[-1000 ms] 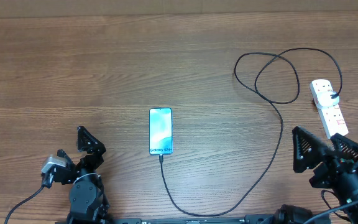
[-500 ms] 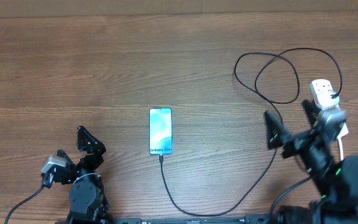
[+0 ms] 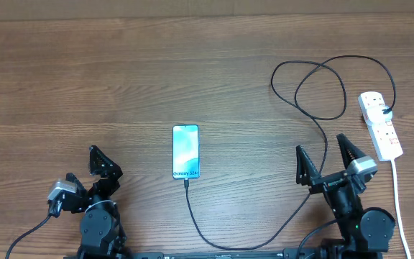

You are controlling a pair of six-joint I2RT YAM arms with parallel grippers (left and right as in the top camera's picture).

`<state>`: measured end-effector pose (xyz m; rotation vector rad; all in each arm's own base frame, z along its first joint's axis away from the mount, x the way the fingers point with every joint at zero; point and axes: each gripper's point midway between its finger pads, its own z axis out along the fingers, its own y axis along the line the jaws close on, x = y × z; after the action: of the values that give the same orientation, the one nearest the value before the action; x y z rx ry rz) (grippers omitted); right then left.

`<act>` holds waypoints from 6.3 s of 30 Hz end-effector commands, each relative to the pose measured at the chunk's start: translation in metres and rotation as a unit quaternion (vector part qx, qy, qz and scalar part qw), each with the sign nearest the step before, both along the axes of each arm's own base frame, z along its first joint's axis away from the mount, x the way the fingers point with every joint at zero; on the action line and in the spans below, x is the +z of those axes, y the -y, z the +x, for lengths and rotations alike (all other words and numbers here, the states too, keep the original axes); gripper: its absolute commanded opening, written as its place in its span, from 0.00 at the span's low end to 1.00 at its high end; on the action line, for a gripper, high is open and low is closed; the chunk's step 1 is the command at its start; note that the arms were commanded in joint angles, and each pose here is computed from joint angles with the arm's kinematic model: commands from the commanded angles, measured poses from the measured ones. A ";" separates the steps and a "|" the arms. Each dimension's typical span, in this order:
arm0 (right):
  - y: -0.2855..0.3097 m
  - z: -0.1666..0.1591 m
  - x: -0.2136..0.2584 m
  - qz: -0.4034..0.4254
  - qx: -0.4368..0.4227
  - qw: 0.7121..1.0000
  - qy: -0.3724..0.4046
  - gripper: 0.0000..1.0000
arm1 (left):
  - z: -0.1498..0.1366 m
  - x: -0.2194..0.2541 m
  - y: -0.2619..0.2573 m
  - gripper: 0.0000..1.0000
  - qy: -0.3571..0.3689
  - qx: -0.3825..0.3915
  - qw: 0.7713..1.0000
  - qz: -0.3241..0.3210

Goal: Plug charger to phone and switch on socket

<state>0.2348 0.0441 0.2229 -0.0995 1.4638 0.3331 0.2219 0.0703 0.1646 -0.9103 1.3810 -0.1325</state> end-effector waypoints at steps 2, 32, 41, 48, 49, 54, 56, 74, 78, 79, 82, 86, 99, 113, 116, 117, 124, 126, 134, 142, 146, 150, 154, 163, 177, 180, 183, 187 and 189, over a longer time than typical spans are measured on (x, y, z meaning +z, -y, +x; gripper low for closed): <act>0.010 0.005 -0.019 0.009 -0.030 0.999 -0.014 1.00 | -0.002 -0.002 -0.004 1.00 -0.004 0.012 1.000 0.008; 0.031 0.011 -0.051 0.011 -0.093 0.993 -0.067 1.00 | -0.002 -0.002 -0.004 1.00 -0.004 0.012 1.000 0.008; 0.031 0.011 -0.051 0.012 -0.093 0.993 -0.067 1.00 | -0.001 -0.001 -0.003 1.00 -0.001 0.008 1.000 0.007; 0.031 0.011 -0.051 0.012 -0.093 0.993 -0.067 1.00 | -0.001 -0.001 -0.002 0.99 0.000 0.007 1.000 0.007; 0.031 0.011 -0.051 0.012 -0.093 0.993 -0.067 1.00 | -0.002 -0.001 -0.005 0.99 -0.006 0.014 1.000 0.019; 0.031 0.011 -0.051 0.012 -0.093 0.993 -0.067 1.00 | 0.001 0.000 -0.006 1.00 -0.001 0.010 0.999 0.046; 0.031 0.011 -0.051 0.012 -0.093 0.993 -0.067 1.00 | 0.008 0.002 0.005 1.00 -0.009 -0.029 0.997 0.073; 0.031 0.011 -0.051 0.012 -0.093 0.993 -0.067 1.00 | 0.024 -0.006 0.064 0.99 -0.076 -0.225 0.927 0.291; 0.031 0.011 -0.051 0.012 -0.093 0.993 -0.067 1.00 | 0.024 -0.007 0.068 1.00 -0.076 -0.239 0.922 0.296; 0.031 0.011 -0.051 0.012 -0.093 0.993 -0.067 1.00 | 0.024 -0.007 0.069 0.99 -0.075 -0.243 0.920 0.297; 0.031 0.011 -0.051 0.012 -0.093 0.993 -0.067 1.00 | 0.024 -0.008 0.073 1.00 -0.075 -0.254 0.915 0.303; 0.031 0.011 -0.051 0.012 -0.093 0.993 -0.067 1.00 | 0.024 -0.008 0.073 0.99 -0.076 -0.254 0.913 0.310; 0.031 0.011 -0.051 0.012 -0.093 0.993 -0.067 1.00 | 0.024 -0.007 0.072 1.00 -0.075 -0.252 0.914 0.310; 0.031 0.011 -0.051 0.012 -0.093 0.993 -0.067 1.00 | 0.024 -0.007 0.072 1.00 -0.075 -0.252 0.914 0.310; 0.031 0.011 -0.051 0.012 -0.093 0.993 -0.067 1.00 | 0.024 -0.007 0.072 0.99 -0.075 -0.252 0.914 0.310; 0.031 0.011 -0.051 0.012 -0.093 0.993 -0.067 1.00 | 0.024 -0.007 0.072 0.99 -0.075 -0.252 0.914 0.310; 0.031 0.011 -0.051 0.012 -0.093 0.993 -0.067 1.00 | 0.024 -0.007 0.072 1.00 -0.075 -0.252 0.914 0.310; 0.031 0.011 -0.051 0.012 -0.093 0.993 -0.067 1.00 | 0.024 -0.007 0.072 1.00 -0.075 -0.252 0.914 0.310; 0.031 0.011 -0.051 0.012 -0.093 0.993 -0.067 1.00 | 0.024 -0.007 0.072 1.00 -0.075 -0.252 0.914 0.310; 0.031 0.011 -0.051 0.012 -0.093 0.993 -0.067 1.00 | 0.024 -0.007 0.072 1.00 -0.075 -0.252 0.914 0.310; 0.031 0.011 -0.051 0.012 -0.093 0.993 -0.067 1.00 | 0.024 -0.007 0.072 1.00 -0.075 -0.252 0.914 0.310; 0.031 0.011 -0.051 0.012 -0.093 0.993 -0.067 1.00 | 0.024 -0.007 0.072 1.00 -0.075 -0.252 0.914 0.310; 0.031 0.011 -0.051 0.011 -0.093 0.993 -0.067 1.00 | 0.024 -0.007 0.072 1.00 -0.075 -0.252 0.914 0.310; 0.031 0.011 -0.051 0.012 -0.093 0.993 -0.067 1.00 | 0.024 -0.007 0.072 1.00 -0.075 -0.252 0.914 0.310; 0.031 0.011 -0.051 0.011 -0.093 0.993 -0.067 1.00 | 0.024 -0.007 0.072 1.00 -0.075 -0.252 0.914 0.310; 0.031 0.011 -0.051 0.012 -0.093 0.993 -0.067 1.00 | 0.024 -0.007 0.072 1.00 -0.075 -0.252 0.914 0.310; 0.031 0.011 -0.051 0.012 -0.093 0.993 -0.067 1.00 | 0.024 -0.007 0.072 1.00 -0.075 -0.252 0.914 0.310; 0.031 0.011 -0.051 0.012 -0.093 0.993 -0.067 1.00 | 0.024 -0.007 0.072 0.99 -0.075 -0.252 0.914 0.310; 0.031 0.011 -0.051 0.012 -0.093 0.993 -0.067 1.00 | 0.024 -0.007 0.072 1.00 -0.075 -0.252 0.914 0.310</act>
<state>0.2459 0.0135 0.1733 0.0695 1.5934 0.2086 0.2462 -0.0015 0.1573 -0.0460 1.6465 -0.0225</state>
